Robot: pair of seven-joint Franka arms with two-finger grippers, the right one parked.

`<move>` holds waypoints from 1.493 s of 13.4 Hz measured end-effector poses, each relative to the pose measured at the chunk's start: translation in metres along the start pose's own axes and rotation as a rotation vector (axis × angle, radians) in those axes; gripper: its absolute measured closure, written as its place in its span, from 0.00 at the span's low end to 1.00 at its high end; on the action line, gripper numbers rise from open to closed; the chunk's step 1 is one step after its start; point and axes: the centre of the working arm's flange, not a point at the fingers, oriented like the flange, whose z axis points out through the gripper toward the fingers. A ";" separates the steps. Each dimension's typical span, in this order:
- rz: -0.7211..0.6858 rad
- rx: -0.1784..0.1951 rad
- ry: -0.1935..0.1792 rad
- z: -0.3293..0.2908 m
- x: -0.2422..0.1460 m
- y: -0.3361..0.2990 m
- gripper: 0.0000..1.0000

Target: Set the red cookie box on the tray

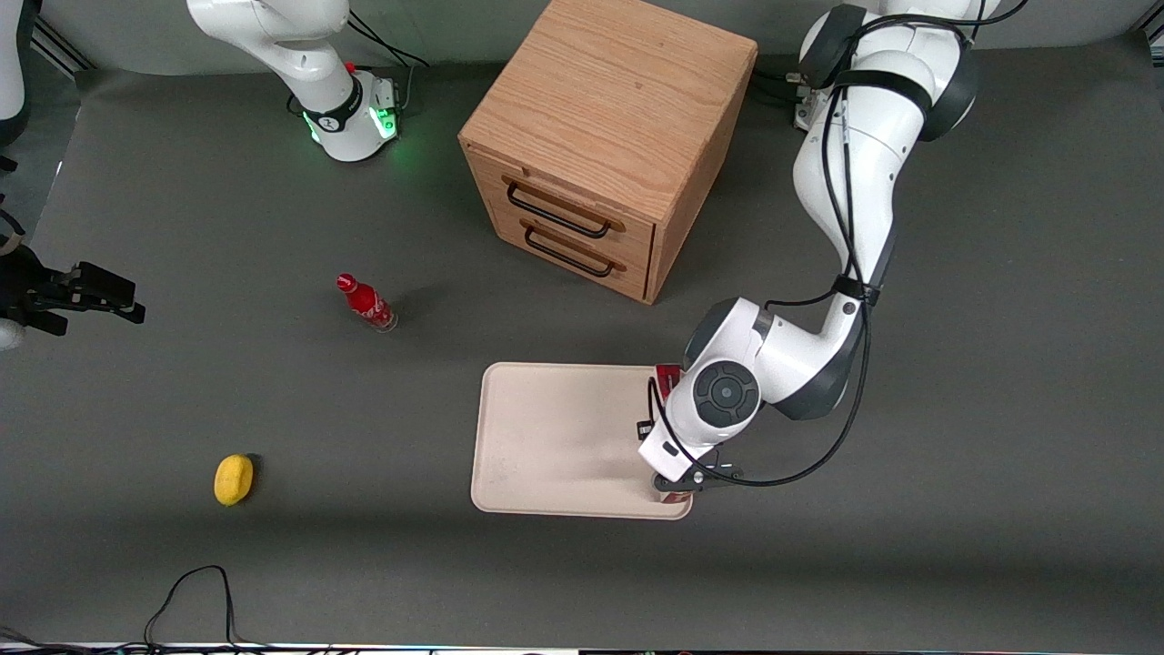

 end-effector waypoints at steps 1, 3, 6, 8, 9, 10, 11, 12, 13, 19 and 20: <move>0.000 -0.001 0.002 -0.001 0.000 0.000 0.76; 0.000 -0.002 0.005 -0.002 0.001 0.000 0.54; 0.001 -0.002 0.006 -0.003 0.001 0.000 0.23; 0.001 -0.002 0.006 -0.003 0.001 0.000 0.02; 0.000 -0.002 0.006 -0.003 0.001 0.000 0.00; 0.000 -0.002 0.009 -0.005 0.002 0.000 0.00; -0.002 -0.002 0.014 -0.008 0.004 -0.002 0.00; -0.007 0.002 0.015 -0.015 0.008 -0.008 0.00; -0.009 0.014 0.001 -0.026 0.012 -0.018 0.00; -0.003 0.092 -0.067 -0.164 0.004 -0.124 0.00; 0.004 0.098 -0.073 -0.186 -0.001 -0.159 0.00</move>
